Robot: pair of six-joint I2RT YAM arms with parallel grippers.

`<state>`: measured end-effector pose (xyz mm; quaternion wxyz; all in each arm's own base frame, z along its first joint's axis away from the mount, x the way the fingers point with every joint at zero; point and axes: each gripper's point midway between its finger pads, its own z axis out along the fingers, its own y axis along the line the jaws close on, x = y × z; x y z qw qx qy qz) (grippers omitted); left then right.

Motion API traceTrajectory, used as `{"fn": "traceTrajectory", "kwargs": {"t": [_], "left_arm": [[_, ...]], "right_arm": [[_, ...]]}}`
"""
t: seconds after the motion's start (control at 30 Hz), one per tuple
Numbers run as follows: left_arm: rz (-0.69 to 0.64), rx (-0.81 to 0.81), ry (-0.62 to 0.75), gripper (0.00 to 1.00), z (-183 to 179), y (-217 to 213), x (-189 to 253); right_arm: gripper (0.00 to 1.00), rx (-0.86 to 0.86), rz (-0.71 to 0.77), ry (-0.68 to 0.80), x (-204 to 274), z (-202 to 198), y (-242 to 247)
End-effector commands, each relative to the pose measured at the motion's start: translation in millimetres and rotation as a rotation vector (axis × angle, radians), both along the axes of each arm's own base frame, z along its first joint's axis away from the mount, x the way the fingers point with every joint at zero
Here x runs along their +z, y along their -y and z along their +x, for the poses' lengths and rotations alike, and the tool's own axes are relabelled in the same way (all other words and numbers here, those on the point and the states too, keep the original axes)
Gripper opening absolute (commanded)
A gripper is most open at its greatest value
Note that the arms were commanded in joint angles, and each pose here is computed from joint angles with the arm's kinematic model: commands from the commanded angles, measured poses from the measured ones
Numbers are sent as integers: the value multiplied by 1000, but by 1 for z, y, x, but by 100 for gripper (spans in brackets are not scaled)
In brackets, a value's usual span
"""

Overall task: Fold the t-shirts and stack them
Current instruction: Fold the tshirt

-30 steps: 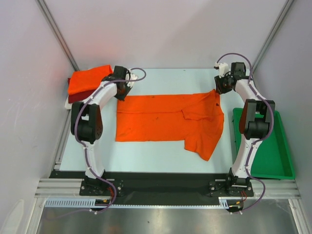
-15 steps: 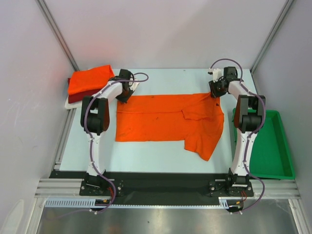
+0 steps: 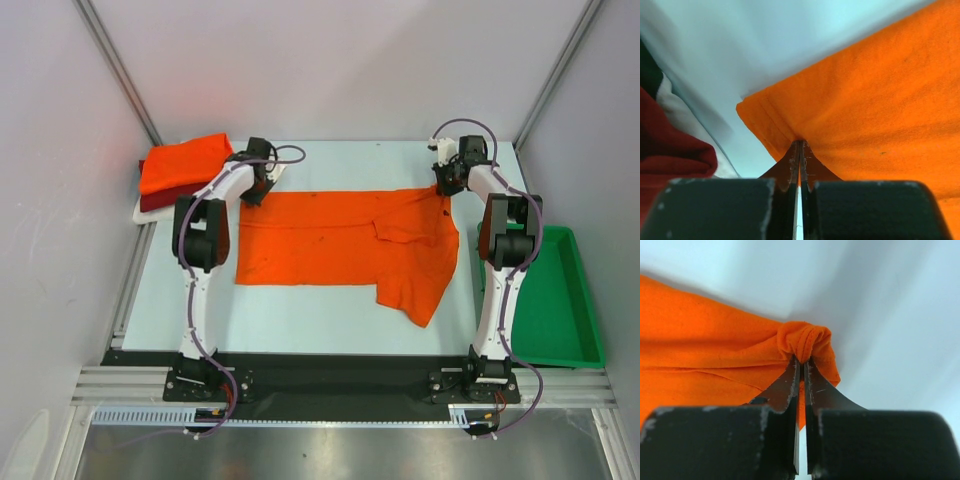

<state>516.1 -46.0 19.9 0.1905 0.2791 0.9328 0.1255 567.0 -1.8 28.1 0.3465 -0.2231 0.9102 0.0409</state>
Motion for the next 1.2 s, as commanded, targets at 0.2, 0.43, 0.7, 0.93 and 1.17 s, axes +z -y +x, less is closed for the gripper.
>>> {"fn": "traceTrajectory", "kwargs": {"t": [0.2,0.43,0.7,0.93,1.17], "left_arm": [[67,-30,69,2,55,-8,-9],[60,-36,130,4,69,3,7],[31,-13,405,13,73,24,140],[-35,-128,432,17,14,57,182],[26,-210,309,19,-80,46,114]], "right_arm": [[1,-78,-124,55,-10,25,38],[9,-91,-125,105,3,41,41],[49,-106,-129,279,111,43,34],[55,-42,-100,363,183,-28,14],[51,263,-62,210,151,-144,-36]]}}
